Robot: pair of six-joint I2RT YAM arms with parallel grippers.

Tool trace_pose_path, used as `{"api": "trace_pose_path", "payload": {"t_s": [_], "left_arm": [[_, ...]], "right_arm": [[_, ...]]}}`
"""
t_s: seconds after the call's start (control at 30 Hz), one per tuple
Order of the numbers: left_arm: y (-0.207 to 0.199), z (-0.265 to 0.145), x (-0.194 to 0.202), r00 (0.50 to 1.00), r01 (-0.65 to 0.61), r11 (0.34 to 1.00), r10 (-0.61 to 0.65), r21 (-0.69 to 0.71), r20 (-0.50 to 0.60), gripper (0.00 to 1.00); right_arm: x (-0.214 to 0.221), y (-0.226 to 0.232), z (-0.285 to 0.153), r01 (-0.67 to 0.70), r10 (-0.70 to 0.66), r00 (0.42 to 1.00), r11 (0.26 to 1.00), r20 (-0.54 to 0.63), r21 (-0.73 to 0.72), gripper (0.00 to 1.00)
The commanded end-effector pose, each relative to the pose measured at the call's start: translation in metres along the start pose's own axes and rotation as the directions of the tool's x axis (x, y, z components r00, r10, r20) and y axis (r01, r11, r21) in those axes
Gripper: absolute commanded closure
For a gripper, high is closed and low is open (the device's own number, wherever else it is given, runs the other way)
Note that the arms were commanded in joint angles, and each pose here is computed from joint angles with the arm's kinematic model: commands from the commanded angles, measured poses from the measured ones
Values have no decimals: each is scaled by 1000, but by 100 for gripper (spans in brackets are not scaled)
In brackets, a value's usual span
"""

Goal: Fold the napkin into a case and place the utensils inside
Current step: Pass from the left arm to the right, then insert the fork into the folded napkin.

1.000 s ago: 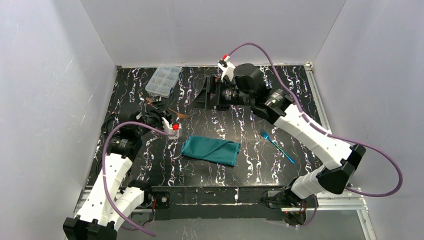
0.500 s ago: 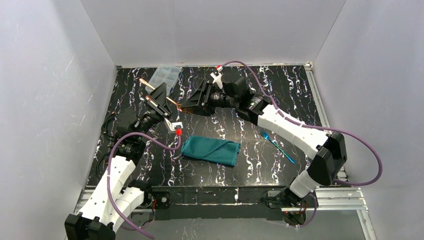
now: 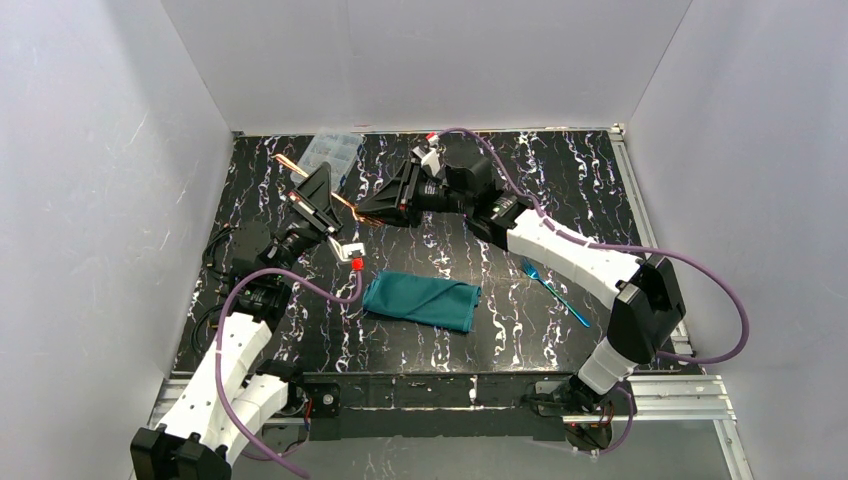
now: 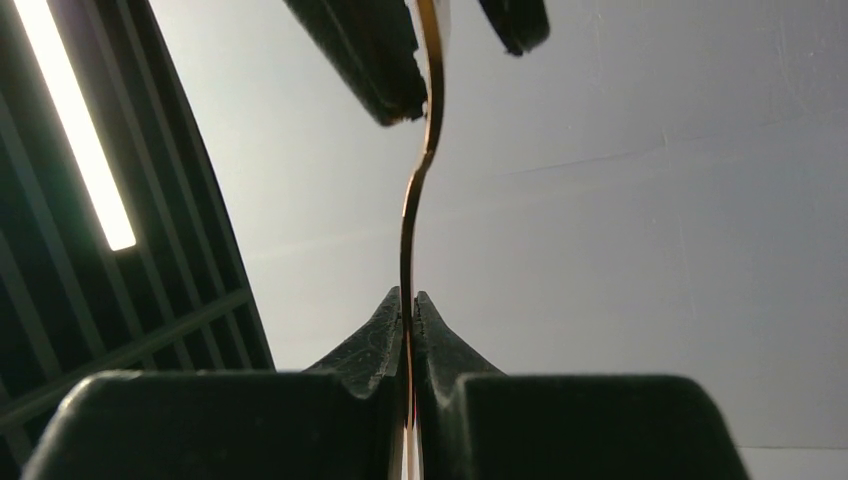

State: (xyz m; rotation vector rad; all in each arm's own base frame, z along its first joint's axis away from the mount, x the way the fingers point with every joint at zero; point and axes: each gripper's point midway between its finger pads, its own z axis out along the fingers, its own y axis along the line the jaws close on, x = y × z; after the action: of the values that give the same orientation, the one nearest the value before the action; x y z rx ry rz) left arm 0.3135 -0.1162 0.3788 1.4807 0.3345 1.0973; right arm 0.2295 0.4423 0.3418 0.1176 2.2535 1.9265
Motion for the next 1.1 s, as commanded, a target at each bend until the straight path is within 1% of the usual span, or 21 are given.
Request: {"api": "trace_pose_path", "payload": {"t_s": [0.0,0.13,0.2,0.27,0.3,0.37,0.43,0.53,0.6,0.67,0.7,0.73,0.77,0.8,0.87,0.93,0.97,1.0,1.07], "left_arm": [[15,0,-4,1000,-14,998,16,-56,19,100],[16,0,-3,1000,-9,998,10,-57,17,100],[14,0,-3,1000,-9,999,10,-52,14,100],[13,-1,-4,1000,-8,999,8,-52,16,100],[13,-1,-5,1000,-7,999,8,-52,19,100],[10,-2,-7,1000,0,999,1,-49,24,100],[8,-4,-9,999,28,998,-26,-49,32,99],[-2,-5,-12,996,88,996,-87,-29,34,68],[-11,-8,-14,987,154,988,-154,9,33,54],[-23,-14,-21,966,252,964,-256,79,39,35],[-28,-18,-25,953,294,948,-301,122,44,23],[-36,-23,-31,933,344,920,-358,186,43,8],[-48,-31,-38,911,390,882,-412,265,32,2],[-60,-41,-49,880,438,826,-475,354,21,2],[-78,-56,-64,786,563,678,-616,473,-52,1],[-99,-76,-82,675,654,476,-717,587,-171,1],[-105,-83,-89,597,711,359,-762,604,-251,2],[-112,-90,-97,512,756,228,-789,614,-338,2],[-120,-102,-114,344,805,-25,-795,593,-500,2]], "right_arm": [[12,25,-5,17,-22,999,994,-49,-110,70],[18,23,-10,13,-21,998,992,-60,-124,68],[19,24,-14,11,-19,998,991,-54,-134,70],[19,24,-16,14,-20,999,991,-43,-135,77],[18,25,-18,15,-21,999,990,-38,-137,83],[17,27,-20,21,-25,999,989,-28,-144,99],[15,29,-24,30,-33,999,988,-18,-149,99],[8,25,-33,43,-42,999,989,11,-142,99],[3,18,-41,54,-51,998,991,24,-124,99],[-2,4,-50,70,-67,997,994,31,-83,99],[-4,-4,-56,70,-69,997,995,27,-67,99],[-7,-13,-62,70,-68,997,997,28,-43,99],[-11,-22,-69,68,-67,997,997,33,-19,99],[-14,-33,-78,74,-74,997,997,37,16,99],[-18,-62,-99,70,-75,997,991,36,118,99],[-16,-92,-122,74,-79,997,972,17,224,99],[-13,-104,-133,74,-75,997,964,-4,257,99],[-6,-118,-143,73,-65,997,954,-36,291,99],[8,-145,-164,92,-62,994,922,-93,377,99]]}}
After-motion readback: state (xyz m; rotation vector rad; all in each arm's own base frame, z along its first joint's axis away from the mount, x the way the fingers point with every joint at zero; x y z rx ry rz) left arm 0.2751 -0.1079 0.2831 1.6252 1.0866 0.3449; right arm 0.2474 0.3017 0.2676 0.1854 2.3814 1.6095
